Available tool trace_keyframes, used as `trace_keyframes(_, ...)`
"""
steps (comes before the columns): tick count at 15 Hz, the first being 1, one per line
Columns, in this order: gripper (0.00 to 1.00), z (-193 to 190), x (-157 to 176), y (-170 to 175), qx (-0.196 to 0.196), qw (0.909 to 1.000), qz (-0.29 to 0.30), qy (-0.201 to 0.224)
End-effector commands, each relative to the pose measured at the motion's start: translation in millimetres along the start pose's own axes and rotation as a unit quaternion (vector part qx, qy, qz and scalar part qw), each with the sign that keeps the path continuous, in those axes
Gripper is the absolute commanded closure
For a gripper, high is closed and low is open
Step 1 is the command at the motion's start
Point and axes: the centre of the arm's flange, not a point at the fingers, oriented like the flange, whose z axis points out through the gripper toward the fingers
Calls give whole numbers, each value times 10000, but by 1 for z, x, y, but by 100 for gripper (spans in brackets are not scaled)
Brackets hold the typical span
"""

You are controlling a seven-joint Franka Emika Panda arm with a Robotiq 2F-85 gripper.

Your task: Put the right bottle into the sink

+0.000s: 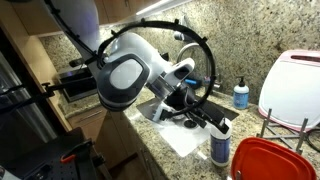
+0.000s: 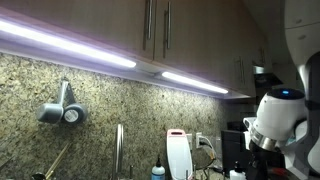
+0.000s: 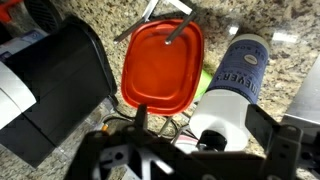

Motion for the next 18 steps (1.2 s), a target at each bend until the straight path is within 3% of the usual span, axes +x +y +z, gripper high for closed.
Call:
trace_keyframes(1, 0, 9, -6, -8, 38, 9997, -18, 257)
trace_keyframes(6, 0, -2, 12, -32, 137, 9980, -32, 611)
trace_keyframes(9, 0, 10, 10, -39, 179, 9972, -109, 713)
trace_keyframes(18, 0, 21, 14, -47, -511, 9926, -436, 1009)
